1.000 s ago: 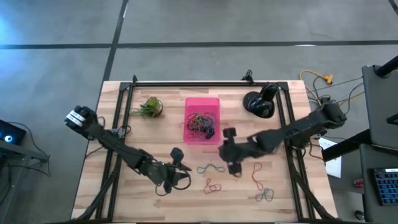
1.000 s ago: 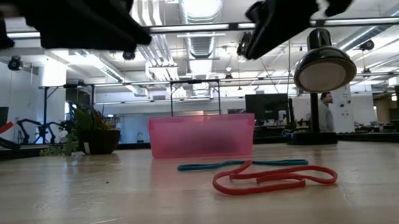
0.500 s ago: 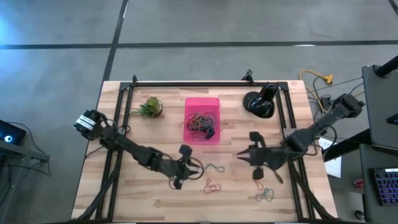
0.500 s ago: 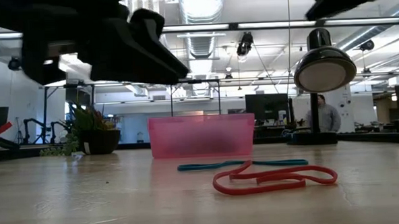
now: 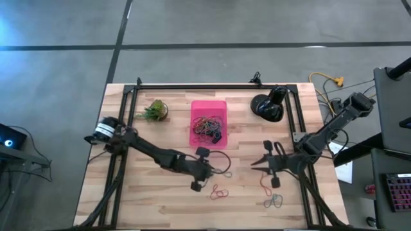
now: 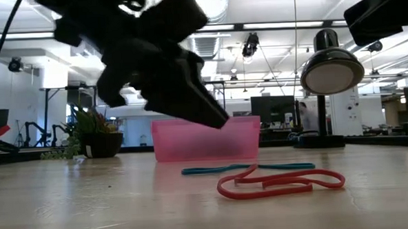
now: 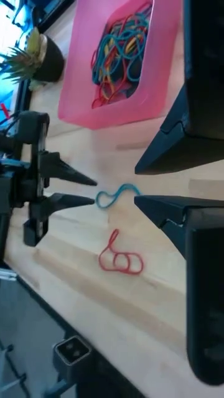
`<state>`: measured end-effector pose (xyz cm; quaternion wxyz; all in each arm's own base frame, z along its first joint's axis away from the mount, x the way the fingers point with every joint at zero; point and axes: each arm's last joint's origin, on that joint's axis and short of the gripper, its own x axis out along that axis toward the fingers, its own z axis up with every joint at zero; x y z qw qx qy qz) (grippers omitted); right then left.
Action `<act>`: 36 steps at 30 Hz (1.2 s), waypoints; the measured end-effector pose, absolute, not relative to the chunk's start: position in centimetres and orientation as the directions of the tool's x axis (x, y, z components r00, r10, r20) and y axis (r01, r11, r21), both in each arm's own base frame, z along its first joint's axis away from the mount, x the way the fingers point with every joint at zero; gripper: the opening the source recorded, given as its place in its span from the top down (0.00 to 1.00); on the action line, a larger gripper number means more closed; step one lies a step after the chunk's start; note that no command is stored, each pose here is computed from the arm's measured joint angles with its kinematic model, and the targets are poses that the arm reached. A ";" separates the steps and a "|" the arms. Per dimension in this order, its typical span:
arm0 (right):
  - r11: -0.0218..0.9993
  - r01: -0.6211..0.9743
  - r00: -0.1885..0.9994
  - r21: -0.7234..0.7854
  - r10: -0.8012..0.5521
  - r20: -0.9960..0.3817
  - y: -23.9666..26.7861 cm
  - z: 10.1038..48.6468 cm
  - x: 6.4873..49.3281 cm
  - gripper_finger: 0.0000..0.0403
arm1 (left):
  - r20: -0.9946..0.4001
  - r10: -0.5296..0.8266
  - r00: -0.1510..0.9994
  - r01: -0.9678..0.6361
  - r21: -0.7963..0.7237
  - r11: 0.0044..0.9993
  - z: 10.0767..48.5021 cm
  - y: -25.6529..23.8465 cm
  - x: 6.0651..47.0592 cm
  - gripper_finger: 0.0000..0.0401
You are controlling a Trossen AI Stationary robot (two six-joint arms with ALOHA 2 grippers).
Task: Pick and place rubber bands into bin
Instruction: Put the blue rubber bands into the pink bin
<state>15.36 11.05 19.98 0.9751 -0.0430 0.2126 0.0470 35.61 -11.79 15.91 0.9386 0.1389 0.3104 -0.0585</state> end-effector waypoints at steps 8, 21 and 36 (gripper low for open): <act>0.991 -0.131 0.909 -0.039 0.104 -0.404 11.6 20.1 15.2 0.86 | -0.666 -0.018 0.746 0.169 0.163 0.972 14.9 -11.9 37.1 0.74; 0.990 -0.139 0.912 -0.032 0.115 -0.394 11.8 20.1 15.3 0.86 | -0.719 -0.106 0.687 0.174 0.021 0.985 12.5 -11.1 37.5 0.74; 0.991 -0.131 0.911 -0.016 0.114 -0.396 11.8 20.1 15.3 0.86 | -0.765 -0.022 0.644 0.132 0.082 0.988 11.8 -10.5 37.2 0.99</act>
